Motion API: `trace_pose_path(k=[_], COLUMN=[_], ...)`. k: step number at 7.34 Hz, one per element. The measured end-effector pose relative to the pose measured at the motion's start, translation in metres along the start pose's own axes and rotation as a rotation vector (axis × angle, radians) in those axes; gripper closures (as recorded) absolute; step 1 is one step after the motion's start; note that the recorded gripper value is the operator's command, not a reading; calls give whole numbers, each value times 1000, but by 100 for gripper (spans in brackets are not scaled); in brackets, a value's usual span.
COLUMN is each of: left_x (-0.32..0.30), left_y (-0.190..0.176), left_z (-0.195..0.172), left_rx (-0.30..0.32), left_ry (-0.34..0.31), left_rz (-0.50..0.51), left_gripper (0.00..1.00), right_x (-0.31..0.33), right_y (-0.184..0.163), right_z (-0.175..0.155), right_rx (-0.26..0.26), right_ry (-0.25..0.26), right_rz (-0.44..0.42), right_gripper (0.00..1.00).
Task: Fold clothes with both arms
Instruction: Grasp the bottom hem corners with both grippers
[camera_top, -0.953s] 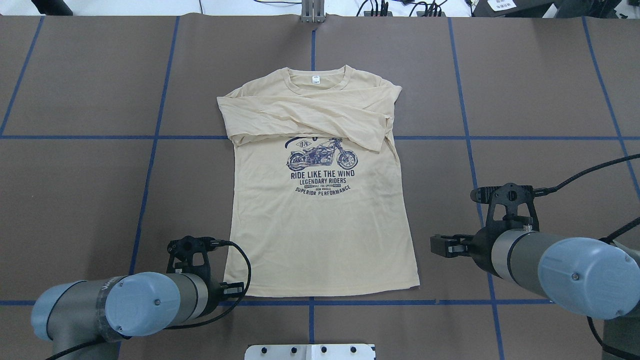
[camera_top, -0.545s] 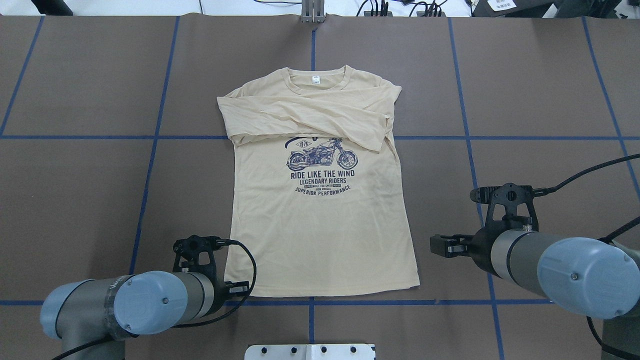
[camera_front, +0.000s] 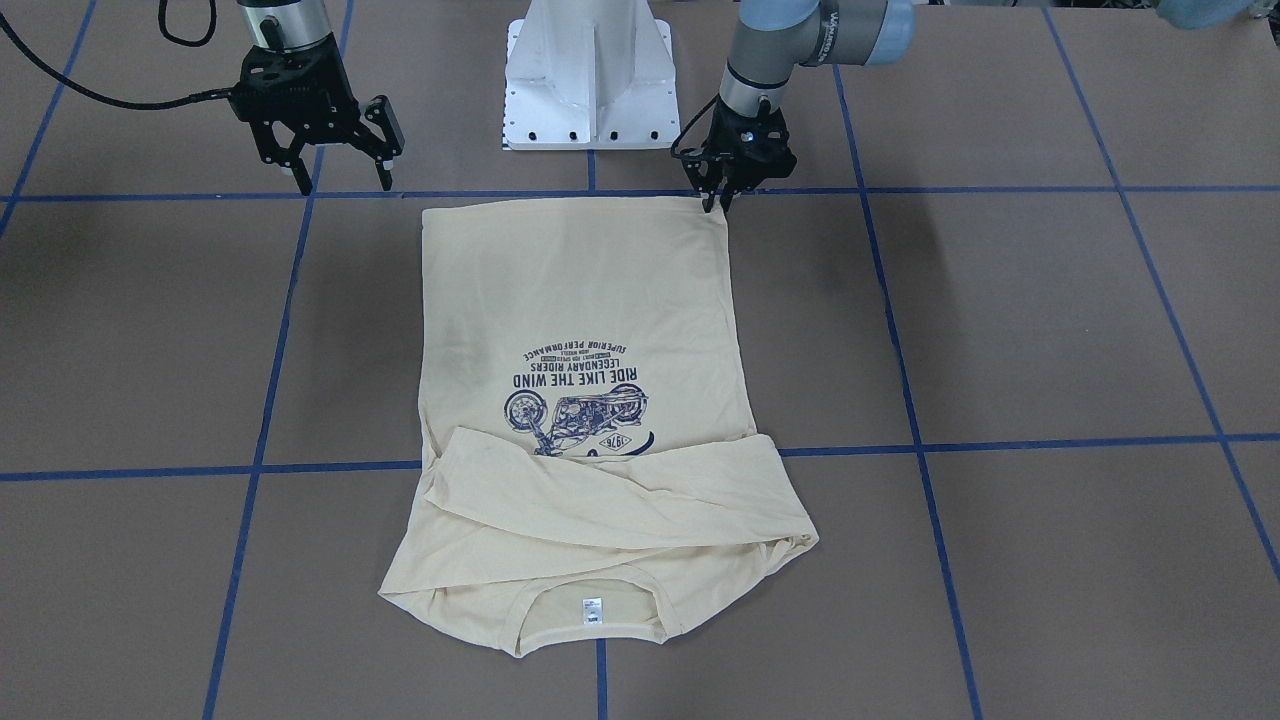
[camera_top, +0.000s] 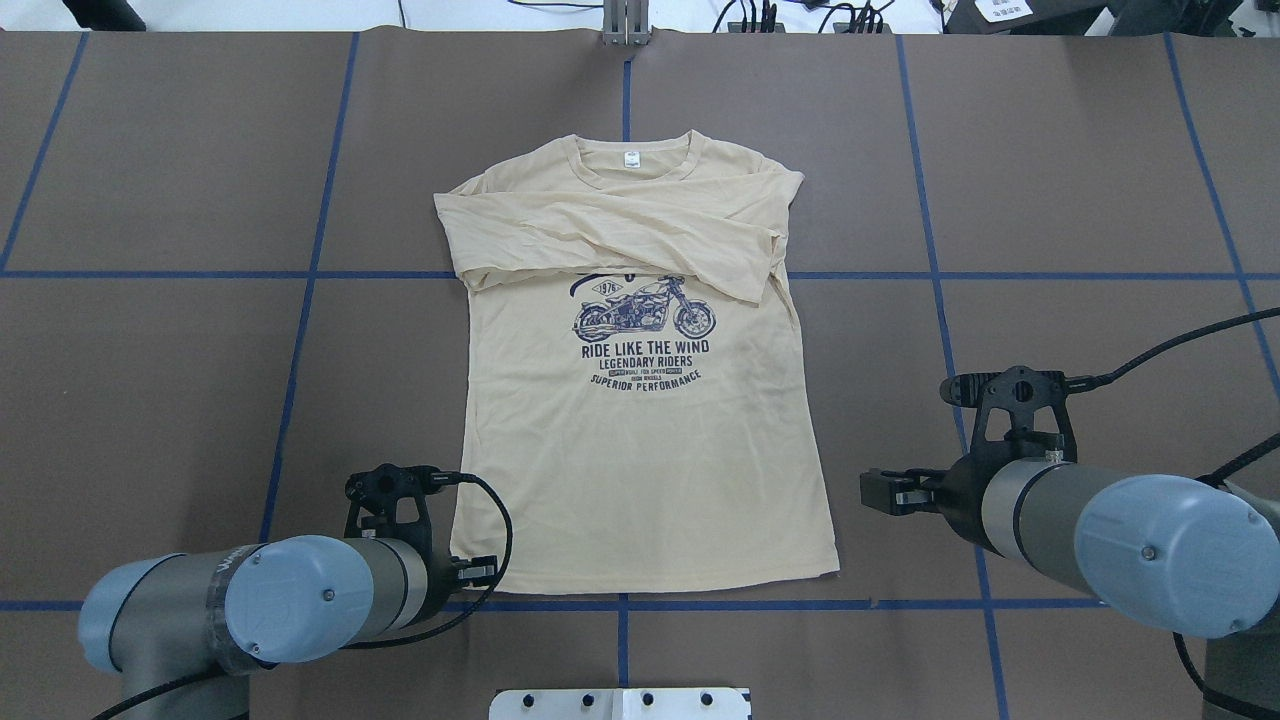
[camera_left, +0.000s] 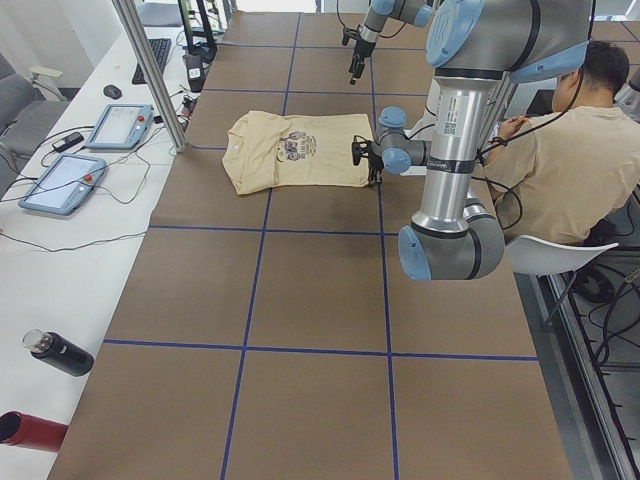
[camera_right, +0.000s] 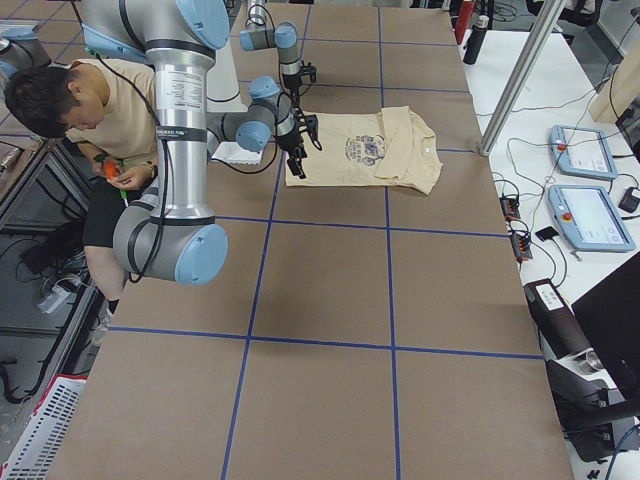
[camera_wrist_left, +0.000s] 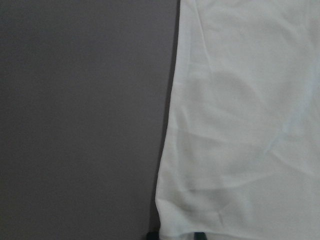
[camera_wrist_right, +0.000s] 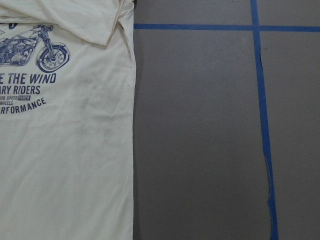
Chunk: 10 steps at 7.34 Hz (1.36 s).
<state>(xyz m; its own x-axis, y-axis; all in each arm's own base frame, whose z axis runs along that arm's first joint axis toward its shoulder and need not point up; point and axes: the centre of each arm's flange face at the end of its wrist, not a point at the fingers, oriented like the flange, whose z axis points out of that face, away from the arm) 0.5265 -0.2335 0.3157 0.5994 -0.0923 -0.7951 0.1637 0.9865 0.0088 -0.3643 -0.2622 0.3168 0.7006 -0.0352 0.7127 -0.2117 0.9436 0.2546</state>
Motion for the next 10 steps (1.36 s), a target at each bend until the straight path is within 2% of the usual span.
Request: trace_pose_path(k=[2,4,5,6,8,10], left_x=[0,1,2,3,3,3], left_y=[-8,-11,-11,-11,-11,-11], left_z=[-7,-13,-15,-16,-16,-18], left_rx=[12,17,16,16,15,15], left_ry=[7,17,21,23,24,27], left_rz=[-8,-12,-12,-15,-19,-22], left_gripper=[100,100,100,100,100,100], right_x=[-8,-45,-58,-67,-76,-75], right_y=[4,25,43,62,97,110], right_z=[5,33,45,52,70,83], right_rx=[7,44,59,67,66,68], right_ry=[-3,-2,3,3,20,41], right_rz=[1,37,54,62,57,42], right_gripper=[1,7,27,39,46,49])
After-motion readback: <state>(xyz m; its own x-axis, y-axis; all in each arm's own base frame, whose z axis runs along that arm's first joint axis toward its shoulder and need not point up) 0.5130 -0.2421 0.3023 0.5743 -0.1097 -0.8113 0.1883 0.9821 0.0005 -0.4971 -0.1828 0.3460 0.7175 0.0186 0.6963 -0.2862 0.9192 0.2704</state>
